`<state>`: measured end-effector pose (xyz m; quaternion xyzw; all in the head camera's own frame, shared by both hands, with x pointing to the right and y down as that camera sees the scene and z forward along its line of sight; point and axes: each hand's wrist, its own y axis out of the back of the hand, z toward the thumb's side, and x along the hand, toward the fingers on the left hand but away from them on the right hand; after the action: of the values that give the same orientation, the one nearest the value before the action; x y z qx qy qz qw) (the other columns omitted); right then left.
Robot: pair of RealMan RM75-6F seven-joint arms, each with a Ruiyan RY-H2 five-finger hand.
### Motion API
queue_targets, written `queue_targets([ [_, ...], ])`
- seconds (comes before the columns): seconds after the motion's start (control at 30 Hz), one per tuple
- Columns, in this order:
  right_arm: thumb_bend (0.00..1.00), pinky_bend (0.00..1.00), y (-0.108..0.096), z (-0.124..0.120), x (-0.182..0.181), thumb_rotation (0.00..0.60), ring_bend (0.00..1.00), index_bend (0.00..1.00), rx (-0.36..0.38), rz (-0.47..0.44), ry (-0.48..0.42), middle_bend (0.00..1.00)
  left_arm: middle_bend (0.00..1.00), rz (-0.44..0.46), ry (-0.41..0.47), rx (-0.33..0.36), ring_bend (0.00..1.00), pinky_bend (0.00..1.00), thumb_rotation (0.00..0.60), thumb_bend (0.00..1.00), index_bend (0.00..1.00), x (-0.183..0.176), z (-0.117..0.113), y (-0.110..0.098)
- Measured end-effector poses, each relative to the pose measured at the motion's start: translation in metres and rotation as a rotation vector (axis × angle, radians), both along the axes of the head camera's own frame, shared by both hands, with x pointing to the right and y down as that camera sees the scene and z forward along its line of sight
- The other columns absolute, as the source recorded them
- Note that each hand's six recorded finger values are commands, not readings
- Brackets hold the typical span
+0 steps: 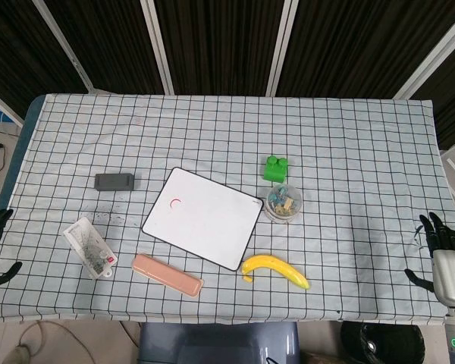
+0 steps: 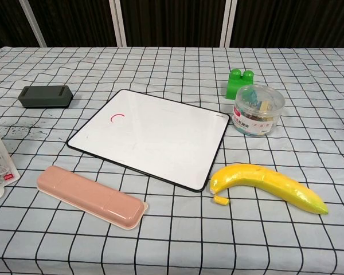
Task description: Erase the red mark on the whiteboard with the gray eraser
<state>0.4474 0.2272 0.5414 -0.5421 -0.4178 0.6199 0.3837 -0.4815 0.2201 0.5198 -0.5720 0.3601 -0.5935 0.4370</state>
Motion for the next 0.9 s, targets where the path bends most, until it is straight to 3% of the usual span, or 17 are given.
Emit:
queue_targets([
  [0.9,0.03,0.18,-0.0002,0.0012,-0.0012,0.600,0.17,0.00,-0.005,-0.003,0.000,0.08,0.12,-0.001,-0.008,-0.002,0.00,0.00,0.600,0.13,0.04,-0.0008,0.0010,-0.0004],
])
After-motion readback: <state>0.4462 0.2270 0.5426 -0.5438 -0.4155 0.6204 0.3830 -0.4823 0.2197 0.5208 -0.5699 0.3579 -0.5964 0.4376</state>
